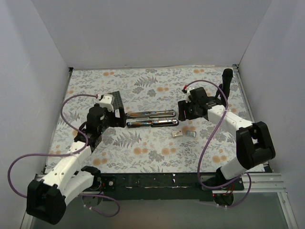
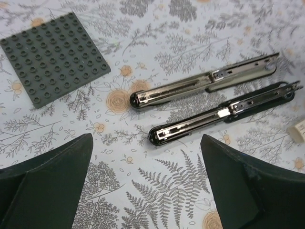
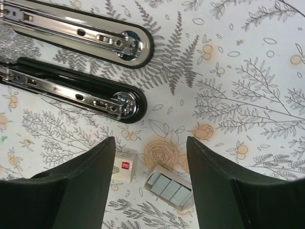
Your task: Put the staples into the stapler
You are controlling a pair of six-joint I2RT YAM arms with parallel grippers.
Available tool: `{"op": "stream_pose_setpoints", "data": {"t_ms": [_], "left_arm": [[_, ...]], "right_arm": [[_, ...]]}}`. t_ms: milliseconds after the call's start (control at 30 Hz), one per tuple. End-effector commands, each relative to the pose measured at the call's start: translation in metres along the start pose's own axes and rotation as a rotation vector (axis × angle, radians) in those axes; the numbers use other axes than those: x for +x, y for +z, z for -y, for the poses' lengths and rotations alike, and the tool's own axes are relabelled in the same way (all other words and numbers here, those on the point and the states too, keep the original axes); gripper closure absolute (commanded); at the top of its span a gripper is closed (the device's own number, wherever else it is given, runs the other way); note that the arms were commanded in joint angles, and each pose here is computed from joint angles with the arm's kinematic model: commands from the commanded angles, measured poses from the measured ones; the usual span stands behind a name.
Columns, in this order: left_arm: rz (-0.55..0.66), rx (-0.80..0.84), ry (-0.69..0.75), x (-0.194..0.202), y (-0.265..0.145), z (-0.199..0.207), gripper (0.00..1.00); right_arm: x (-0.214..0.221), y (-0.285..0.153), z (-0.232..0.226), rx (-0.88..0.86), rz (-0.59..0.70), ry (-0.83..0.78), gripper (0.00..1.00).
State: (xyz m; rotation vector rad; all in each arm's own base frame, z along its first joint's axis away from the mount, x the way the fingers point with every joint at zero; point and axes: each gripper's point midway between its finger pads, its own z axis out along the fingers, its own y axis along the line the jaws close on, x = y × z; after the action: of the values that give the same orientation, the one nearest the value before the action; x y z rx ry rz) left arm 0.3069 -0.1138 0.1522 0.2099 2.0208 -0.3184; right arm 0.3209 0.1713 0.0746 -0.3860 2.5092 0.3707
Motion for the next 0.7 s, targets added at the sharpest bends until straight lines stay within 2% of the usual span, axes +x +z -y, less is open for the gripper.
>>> {"op": "stream_pose_setpoints", "data": {"t_ms": [0, 300, 533, 667], "left_arm": [[0.179, -0.060, -0.072, -0.030, -0.026, -0.009, 0.02], [0.353, -0.115, -0.086, -0.050, -0.058, -0.020, 0.02], [0.358, -0.087, -0.089, -0.051, -0.058, -0.015, 0.02], [0.353, -0.063, -0.093, -0.052, -0.058, -0.011, 0.02]], "right_arm": [[-0.022, -0.005, -0.024, -0.123, 0.036, -0.055, 0.31], [-0.029, 0.020, -0.045, -0.202, -0.013, 0.023, 0.33], [-0.023, 0.042, -0.049, -0.196, -0.063, 0.041, 0.33], [-0.008, 0.041, -0.070, -0.223, -0.096, 0.007, 0.35]]}}
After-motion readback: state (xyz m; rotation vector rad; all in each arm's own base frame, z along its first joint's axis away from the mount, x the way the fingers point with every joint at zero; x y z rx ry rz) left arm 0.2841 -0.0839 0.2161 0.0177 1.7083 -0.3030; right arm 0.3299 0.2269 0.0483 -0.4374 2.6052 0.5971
